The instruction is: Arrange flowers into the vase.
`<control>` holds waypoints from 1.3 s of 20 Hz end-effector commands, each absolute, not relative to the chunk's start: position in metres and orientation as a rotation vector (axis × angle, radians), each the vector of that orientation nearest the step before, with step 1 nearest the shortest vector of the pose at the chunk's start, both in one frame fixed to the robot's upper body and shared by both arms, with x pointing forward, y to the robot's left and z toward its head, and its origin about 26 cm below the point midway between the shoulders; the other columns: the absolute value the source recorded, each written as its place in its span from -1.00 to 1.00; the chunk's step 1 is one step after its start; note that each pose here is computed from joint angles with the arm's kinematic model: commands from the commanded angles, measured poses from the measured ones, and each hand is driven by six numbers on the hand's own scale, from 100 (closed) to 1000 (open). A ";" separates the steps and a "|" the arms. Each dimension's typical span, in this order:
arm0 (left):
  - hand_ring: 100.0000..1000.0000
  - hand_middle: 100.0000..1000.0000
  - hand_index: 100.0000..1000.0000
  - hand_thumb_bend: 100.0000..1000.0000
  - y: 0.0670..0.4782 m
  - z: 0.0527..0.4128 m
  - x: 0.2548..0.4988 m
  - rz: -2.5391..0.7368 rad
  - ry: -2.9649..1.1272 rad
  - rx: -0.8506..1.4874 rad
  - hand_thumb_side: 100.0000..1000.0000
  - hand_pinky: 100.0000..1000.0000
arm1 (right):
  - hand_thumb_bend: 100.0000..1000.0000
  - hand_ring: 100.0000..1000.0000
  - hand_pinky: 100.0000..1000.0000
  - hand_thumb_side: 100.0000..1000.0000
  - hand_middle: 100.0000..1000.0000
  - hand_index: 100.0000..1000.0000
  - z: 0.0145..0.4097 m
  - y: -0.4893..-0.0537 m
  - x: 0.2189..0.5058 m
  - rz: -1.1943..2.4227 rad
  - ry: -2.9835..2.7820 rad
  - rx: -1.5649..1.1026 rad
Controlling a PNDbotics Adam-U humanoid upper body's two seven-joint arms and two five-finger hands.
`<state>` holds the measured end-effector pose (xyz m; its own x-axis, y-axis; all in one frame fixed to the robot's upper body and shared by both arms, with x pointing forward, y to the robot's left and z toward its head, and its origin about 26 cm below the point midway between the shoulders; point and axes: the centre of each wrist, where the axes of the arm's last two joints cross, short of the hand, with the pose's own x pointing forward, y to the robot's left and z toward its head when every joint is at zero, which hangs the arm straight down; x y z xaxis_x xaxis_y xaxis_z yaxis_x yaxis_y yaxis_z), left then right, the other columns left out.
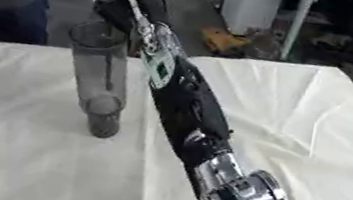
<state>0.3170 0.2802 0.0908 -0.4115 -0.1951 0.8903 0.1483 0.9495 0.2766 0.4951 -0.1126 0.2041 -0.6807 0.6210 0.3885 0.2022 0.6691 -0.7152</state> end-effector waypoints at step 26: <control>0.29 0.54 0.72 1.00 0.292 0.094 0.316 -0.385 -1.963 0.087 0.88 0.74 | -0.51 -0.41 -0.49 0.85 -0.66 -0.37 0.238 -0.152 0.500 0.887 -2.321 -0.666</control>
